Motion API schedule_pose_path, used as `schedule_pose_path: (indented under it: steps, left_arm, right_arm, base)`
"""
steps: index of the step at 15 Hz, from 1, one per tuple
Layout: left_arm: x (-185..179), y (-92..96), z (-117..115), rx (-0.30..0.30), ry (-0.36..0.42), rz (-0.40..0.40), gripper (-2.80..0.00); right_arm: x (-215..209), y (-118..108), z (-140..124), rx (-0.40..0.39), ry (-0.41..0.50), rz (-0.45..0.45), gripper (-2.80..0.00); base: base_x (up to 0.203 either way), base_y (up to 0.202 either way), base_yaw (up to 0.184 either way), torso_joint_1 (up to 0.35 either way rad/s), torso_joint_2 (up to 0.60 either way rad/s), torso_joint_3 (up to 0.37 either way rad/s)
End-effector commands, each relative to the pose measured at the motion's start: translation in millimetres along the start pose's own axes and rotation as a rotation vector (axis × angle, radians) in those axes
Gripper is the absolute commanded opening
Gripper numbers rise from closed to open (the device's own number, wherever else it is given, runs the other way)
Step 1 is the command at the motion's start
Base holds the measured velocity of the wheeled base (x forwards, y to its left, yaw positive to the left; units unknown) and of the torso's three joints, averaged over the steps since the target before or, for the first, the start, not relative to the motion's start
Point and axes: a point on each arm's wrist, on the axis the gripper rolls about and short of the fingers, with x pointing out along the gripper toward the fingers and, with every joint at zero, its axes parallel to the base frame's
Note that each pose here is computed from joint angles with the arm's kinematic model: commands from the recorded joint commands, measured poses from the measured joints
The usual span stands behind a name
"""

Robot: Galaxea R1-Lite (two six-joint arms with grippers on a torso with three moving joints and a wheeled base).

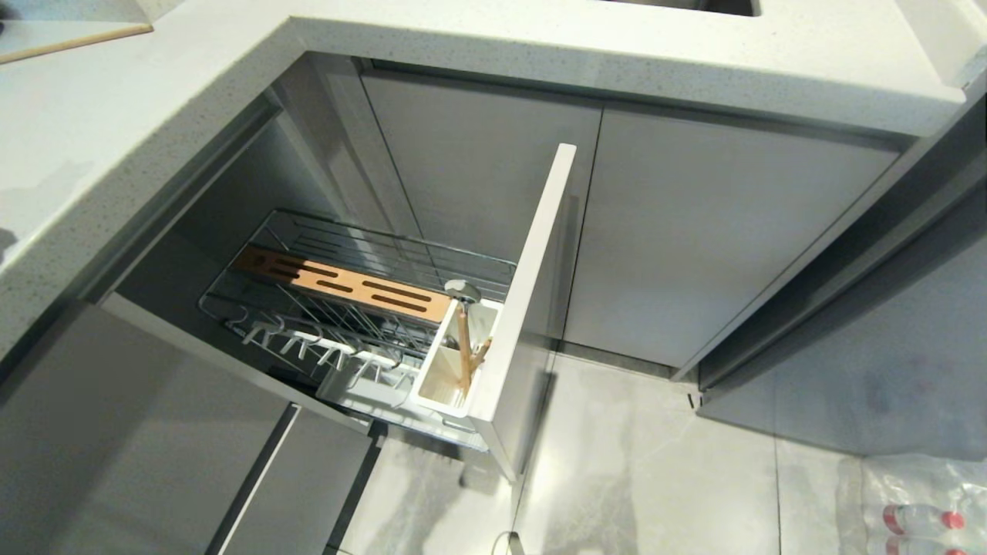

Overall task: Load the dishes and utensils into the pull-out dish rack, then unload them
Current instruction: Take the spoon out of the cupboard

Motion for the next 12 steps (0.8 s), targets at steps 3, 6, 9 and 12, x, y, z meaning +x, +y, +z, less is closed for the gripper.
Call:
schedule_pose_path:
  steps: [3, 6, 9, 12]
  left_arm:
    - [-3.1, 8.0, 2.3, 0.000, -0.010, 0.033, -2.80]
    - [-6.9, 17.3, 5.0, -0.015, -0.020, 0.068, -2.80]
    - [-1.2, 17.2, 7.3, -0.015, -0.034, 0.053, -2.80]
    - [9.0, 12.9, 7.3, -0.017, -0.035, 0.022, -2.80]
  right_arm:
    - [0.2, 0.0, -0.4, 0.000, 0.002, 0.000, -2.80]
    - [0.2, 0.0, -0.4, 0.000, 0.002, 0.000, -2.80]
    - [0.2, 0.0, -0.4, 0.000, 0.002, 0.000, -2.80]
    - [0.2, 0.0, -0.4, 0.000, 0.002, 0.000, -2.80]
  base:
    - [0.000, 0.000, 0.000, 0.000, 0.00, 0.000]
    - [0.000, 0.000, 0.000, 0.000, 0.00, 0.000]
    - [0.000, 0.000, 0.000, 0.000, 0.00, 0.000]
    - [0.000, 0.000, 0.000, 0.000, 0.00, 0.000]
